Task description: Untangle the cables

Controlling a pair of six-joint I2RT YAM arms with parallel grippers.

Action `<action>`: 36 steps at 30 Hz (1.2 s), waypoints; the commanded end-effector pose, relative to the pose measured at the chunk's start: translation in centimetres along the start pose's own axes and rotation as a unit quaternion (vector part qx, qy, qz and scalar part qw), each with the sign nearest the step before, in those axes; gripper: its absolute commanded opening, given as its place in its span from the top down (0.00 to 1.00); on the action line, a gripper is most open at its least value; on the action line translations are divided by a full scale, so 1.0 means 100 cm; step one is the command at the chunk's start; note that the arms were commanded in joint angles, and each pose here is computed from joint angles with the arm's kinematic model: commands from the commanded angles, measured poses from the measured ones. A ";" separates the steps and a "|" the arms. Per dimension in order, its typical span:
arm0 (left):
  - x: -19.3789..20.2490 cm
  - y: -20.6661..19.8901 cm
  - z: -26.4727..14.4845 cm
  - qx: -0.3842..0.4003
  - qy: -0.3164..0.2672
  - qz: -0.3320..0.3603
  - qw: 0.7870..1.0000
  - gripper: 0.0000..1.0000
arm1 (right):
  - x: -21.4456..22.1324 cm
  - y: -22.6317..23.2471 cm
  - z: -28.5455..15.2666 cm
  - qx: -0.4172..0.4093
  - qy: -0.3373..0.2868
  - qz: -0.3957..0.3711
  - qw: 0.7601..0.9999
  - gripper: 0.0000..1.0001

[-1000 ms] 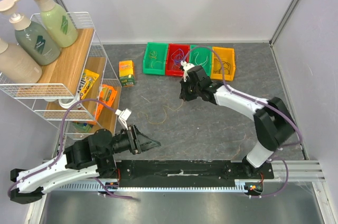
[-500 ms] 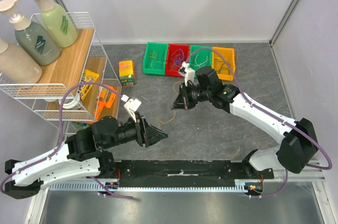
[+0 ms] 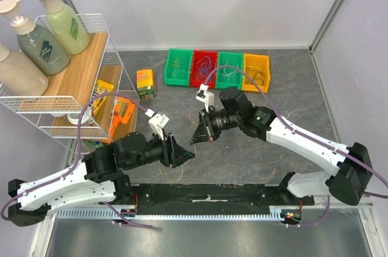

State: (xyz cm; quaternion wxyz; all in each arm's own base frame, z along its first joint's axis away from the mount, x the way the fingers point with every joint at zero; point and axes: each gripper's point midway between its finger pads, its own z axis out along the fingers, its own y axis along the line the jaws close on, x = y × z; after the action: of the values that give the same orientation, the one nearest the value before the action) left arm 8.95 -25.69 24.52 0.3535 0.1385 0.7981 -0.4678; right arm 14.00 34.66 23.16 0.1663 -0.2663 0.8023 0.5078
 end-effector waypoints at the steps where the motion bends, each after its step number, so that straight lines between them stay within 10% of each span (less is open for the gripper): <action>1: 0.003 0.009 0.003 -0.016 -0.004 0.004 1.000 0.45 | 0.000 0.031 -0.003 -0.045 -0.004 -0.016 0.999 1.00; 12: 0.024 0.006 0.015 -0.003 0.046 0.000 0.999 0.62 | 0.003 0.048 0.004 -0.055 -0.005 -0.023 0.998 1.00; 18: 0.017 0.004 0.007 0.008 0.025 -0.001 1.000 0.98 | 0.005 0.047 0.007 -0.052 -0.003 -0.031 0.998 1.00; 24: 0.005 -0.009 -0.010 0.057 -0.018 -0.031 0.998 0.98 | -0.006 -0.006 -0.002 0.093 -0.031 -0.111 0.989 0.33; 29: 0.009 -0.009 -0.021 0.069 -0.020 -0.058 0.996 0.98 | -0.028 -0.010 -0.024 0.133 -0.091 -0.187 0.969 0.18; 36: 0.012 -0.019 -0.031 0.106 -0.016 -0.081 0.991 0.98 | -0.046 0.064 -0.054 -0.009 -0.181 -0.349 0.919 0.02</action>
State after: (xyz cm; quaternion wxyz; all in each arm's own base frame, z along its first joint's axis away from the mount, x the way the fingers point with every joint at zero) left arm 6.60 -23.82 24.38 0.3293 0.1119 0.7681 -0.5376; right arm 14.91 32.84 27.08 0.3779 -0.3678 0.7335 0.4288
